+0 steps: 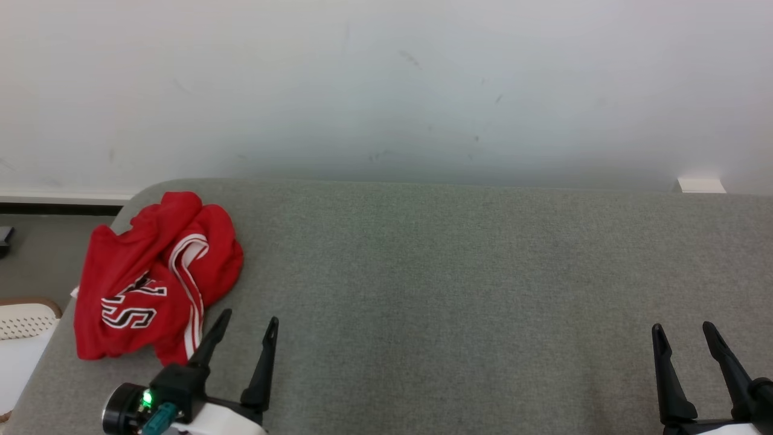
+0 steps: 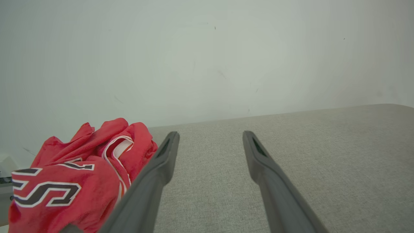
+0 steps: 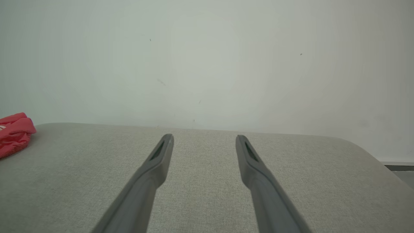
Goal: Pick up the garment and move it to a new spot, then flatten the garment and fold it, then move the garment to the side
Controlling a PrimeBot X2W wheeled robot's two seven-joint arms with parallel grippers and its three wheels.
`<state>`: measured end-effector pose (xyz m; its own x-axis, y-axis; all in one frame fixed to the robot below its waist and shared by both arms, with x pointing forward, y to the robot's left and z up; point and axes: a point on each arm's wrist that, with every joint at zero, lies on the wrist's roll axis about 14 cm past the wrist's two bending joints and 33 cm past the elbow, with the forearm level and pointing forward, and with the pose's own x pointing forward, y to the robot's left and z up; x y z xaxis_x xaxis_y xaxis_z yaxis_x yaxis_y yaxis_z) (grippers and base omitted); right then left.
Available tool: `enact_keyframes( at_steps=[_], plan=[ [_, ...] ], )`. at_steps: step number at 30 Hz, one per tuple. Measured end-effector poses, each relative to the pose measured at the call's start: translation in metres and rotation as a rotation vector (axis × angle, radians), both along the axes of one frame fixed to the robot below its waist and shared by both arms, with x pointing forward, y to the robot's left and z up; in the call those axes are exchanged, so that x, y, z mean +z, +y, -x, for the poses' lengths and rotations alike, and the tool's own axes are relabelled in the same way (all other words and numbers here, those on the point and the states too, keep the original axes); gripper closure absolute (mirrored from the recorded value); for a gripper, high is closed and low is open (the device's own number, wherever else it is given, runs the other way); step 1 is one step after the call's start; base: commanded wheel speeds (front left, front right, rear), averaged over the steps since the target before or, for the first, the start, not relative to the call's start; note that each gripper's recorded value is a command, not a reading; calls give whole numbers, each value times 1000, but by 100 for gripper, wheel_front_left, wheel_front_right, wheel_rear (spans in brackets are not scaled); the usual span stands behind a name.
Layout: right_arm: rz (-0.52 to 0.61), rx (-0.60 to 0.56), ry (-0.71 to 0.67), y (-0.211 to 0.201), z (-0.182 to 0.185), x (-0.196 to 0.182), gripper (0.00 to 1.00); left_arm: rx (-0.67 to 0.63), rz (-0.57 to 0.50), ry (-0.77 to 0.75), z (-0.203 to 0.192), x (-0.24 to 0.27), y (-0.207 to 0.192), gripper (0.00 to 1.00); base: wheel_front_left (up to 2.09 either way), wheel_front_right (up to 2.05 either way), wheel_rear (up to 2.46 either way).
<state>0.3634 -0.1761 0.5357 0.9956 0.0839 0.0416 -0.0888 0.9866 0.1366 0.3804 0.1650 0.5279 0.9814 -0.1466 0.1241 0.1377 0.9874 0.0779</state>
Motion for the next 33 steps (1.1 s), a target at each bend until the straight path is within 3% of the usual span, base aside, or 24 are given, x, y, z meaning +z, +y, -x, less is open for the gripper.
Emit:
enact_keyframes(
  at_steps=[18,33],
  plan=[
    [10,24,-4,8,-5,1,0,74,35,13,4,-5,21,0,0,0,0],
    [-3,287,-10,99,-34,4,0,383,14,18,56,-7,120,0,0,0,0]
  ],
)
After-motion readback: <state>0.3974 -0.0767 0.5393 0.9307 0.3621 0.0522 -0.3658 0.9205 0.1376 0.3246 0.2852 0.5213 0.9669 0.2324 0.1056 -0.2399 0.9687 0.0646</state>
